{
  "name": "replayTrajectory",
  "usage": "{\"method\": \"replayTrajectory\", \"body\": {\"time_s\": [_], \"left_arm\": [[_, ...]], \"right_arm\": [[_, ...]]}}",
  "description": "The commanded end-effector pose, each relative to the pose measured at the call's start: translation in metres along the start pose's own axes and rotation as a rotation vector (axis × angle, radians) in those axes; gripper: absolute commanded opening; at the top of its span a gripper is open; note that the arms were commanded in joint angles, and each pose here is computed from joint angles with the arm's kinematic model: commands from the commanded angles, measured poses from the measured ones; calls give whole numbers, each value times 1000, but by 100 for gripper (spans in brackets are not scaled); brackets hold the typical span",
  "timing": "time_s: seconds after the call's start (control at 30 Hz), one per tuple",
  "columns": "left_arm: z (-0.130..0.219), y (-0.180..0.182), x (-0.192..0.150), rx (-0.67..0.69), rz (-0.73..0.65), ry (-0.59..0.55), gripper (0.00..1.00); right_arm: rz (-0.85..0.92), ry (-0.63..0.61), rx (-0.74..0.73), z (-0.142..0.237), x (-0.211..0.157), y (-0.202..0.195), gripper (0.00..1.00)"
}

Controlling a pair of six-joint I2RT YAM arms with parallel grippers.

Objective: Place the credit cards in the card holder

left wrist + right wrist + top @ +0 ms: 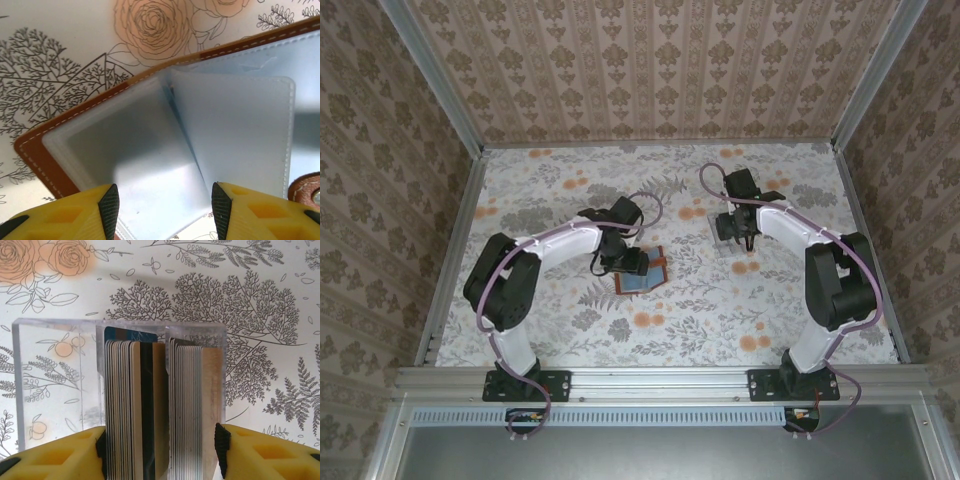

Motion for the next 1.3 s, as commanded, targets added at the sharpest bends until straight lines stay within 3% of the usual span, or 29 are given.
{"method": "replayTrajectory", "body": {"time_s": [0.0,0.77,1.27], "left_arm": [[3,-5,2,19,-31,10,55],[-16,-25,9,41,-81,68,57],[-21,-25,3,28,-76,91,57]], "right_arm": [[-25,-62,-47,11,15,-15,57],[-78,-97,-110,19,18,-37,53],[-56,-92,-52,23,19,-28,19]]}}
Point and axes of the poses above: each hand's point on the last joint's axis, 136 mm out from that joint toward the fingers, its own z axis back along the fingers, its own y axis along the line the jaws close on, x = y × z, the point moved 2 cm from there along z, back along the fingers, and after that the axes turned 3 degrees about z, right-handed, at the moved point
